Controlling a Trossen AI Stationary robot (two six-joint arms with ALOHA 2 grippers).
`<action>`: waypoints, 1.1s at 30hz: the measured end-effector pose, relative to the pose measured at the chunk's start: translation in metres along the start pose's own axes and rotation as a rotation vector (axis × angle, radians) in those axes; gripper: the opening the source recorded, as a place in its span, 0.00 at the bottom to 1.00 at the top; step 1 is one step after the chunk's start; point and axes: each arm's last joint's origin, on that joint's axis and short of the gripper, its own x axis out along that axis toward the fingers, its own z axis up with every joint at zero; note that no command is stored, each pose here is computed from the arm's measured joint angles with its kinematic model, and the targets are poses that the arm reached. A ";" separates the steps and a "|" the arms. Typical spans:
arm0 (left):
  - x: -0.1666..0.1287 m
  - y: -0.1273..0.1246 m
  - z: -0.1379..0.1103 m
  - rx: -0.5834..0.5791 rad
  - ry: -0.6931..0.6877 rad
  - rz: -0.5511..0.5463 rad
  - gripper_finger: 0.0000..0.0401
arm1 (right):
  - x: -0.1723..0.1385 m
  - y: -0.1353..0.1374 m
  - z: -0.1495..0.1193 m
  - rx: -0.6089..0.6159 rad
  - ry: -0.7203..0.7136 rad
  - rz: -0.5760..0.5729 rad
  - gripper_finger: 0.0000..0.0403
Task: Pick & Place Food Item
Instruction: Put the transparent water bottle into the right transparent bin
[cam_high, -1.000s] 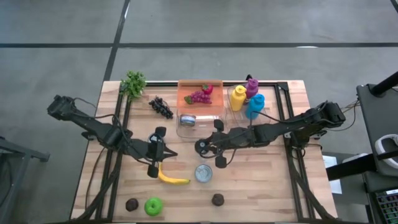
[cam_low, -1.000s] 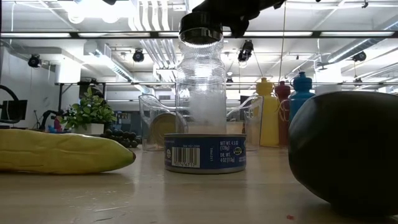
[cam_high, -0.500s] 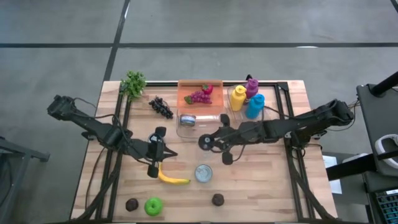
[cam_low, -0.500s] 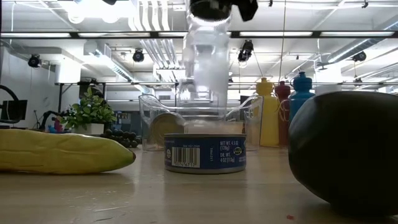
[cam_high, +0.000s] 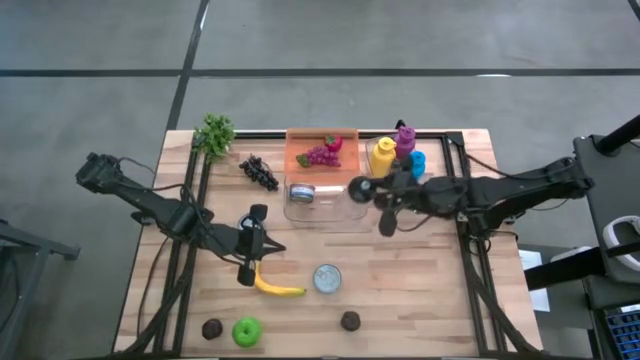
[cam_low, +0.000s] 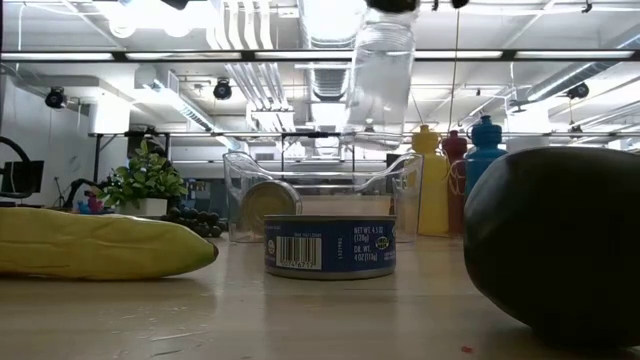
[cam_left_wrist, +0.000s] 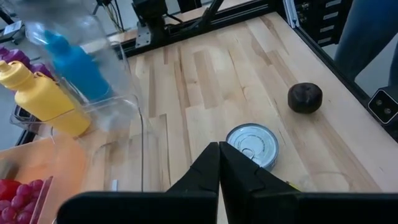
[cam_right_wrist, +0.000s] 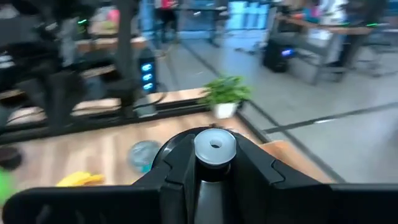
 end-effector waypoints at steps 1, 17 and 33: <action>0.000 0.000 0.000 0.000 0.000 0.000 0.02 | -0.004 -0.003 0.002 0.003 -0.006 -0.027 0.19; 0.000 0.000 0.000 -0.002 -0.003 0.001 0.02 | -0.046 -0.040 0.006 0.123 -0.024 -0.406 0.18; 0.000 0.000 0.001 -0.002 -0.005 0.000 0.02 | -0.037 -0.047 -0.007 0.119 0.026 -0.569 0.18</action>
